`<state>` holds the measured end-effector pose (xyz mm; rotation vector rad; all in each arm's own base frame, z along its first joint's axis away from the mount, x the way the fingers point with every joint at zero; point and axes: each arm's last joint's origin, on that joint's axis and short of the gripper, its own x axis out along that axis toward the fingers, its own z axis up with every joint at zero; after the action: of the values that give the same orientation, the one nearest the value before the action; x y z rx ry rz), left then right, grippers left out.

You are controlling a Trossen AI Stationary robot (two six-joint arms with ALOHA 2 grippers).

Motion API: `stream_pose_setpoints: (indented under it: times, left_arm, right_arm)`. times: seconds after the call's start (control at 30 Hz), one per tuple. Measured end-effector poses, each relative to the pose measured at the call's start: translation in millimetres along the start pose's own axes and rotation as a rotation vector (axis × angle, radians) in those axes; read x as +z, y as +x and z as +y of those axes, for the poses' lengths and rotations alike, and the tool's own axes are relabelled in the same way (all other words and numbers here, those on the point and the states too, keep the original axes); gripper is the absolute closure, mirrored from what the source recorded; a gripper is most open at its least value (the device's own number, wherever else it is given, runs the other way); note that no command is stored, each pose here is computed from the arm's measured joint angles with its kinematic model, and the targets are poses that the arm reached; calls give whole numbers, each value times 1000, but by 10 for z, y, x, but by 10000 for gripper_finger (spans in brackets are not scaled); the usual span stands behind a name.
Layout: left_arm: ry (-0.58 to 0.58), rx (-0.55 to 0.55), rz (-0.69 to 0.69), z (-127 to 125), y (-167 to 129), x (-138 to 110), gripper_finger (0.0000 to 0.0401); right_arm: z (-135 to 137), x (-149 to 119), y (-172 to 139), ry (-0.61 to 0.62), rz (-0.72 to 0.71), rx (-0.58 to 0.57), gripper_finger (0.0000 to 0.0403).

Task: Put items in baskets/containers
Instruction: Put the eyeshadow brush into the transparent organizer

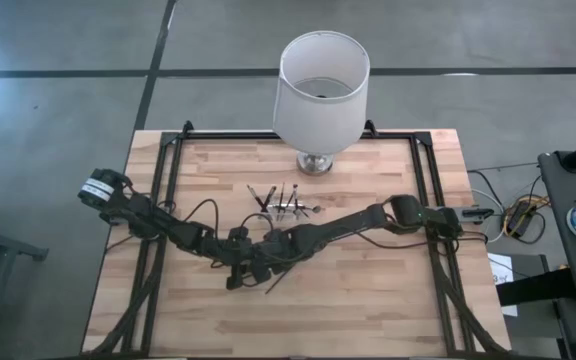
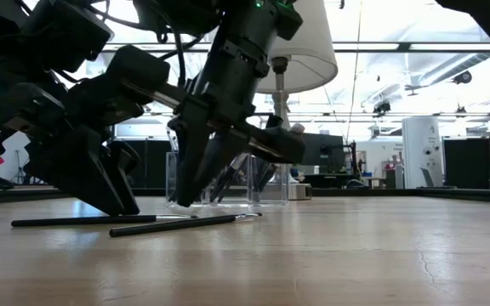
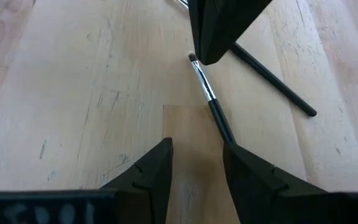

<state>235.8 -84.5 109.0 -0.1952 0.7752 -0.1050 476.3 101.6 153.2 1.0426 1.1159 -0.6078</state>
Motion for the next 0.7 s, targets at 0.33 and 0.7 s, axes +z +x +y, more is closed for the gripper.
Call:
stream_pose_setpoints:
  times: [0.33,0.7]
  left_arm:
    - [14,0,0,0,1,-1,257]
    - [14,0,0,0,1,-1,257]
  right_arm:
    - [-81,-14,79,14,-3,-30,394]
    - [-80,29,97,34,-13,-7,394]
